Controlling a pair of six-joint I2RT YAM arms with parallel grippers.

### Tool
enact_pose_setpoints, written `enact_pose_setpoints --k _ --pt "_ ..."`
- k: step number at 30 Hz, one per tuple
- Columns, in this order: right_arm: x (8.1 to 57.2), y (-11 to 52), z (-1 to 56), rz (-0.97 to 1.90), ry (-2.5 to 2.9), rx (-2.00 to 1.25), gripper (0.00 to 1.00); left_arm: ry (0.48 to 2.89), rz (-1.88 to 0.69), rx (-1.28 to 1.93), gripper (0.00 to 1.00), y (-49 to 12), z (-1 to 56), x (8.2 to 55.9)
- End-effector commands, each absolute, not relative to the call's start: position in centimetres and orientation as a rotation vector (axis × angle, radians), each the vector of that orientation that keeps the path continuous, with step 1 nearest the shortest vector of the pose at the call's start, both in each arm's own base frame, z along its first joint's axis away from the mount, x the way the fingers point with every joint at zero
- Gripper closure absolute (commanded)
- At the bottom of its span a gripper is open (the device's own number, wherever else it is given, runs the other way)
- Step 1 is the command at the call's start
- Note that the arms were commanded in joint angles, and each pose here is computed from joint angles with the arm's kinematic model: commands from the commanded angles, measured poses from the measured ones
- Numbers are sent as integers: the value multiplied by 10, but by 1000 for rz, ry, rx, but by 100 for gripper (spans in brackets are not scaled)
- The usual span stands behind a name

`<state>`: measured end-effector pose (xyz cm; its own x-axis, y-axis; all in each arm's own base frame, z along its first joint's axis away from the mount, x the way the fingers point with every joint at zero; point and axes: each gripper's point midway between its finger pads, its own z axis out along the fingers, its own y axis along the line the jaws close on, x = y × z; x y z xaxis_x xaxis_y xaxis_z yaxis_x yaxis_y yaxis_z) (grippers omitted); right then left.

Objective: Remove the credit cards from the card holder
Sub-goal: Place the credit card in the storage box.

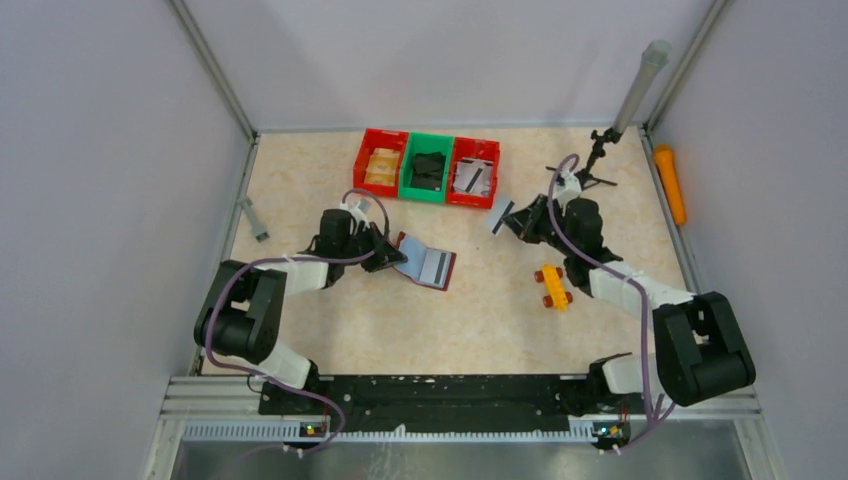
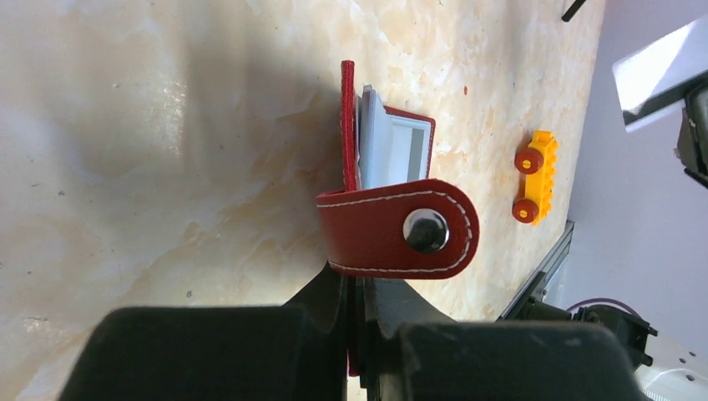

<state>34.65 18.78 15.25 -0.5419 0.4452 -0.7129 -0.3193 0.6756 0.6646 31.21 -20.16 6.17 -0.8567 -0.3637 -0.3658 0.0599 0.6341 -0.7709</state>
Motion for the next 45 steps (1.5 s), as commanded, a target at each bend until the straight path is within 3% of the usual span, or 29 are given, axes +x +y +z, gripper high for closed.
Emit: enact_pose_setpoints --k 1,6,18,34,45 --pt "361 180 155 635 1982 -1 100 2305 -1155 -168 100 -207 84 321" --pt "384 195 185 373 1943 -79 100 2321 -1100 -179 100 -202 80 323" --pt "459 215 185 -115 1938 -321 100 2333 -1081 -158 100 -202 78 323" --pt "508 260 191 -492 1569 -941 100 2360 -1067 -159 100 -204 74 324" --pt "552 264 164 -685 1581 -1020 100 2376 -1045 -153 100 -204 71 324"
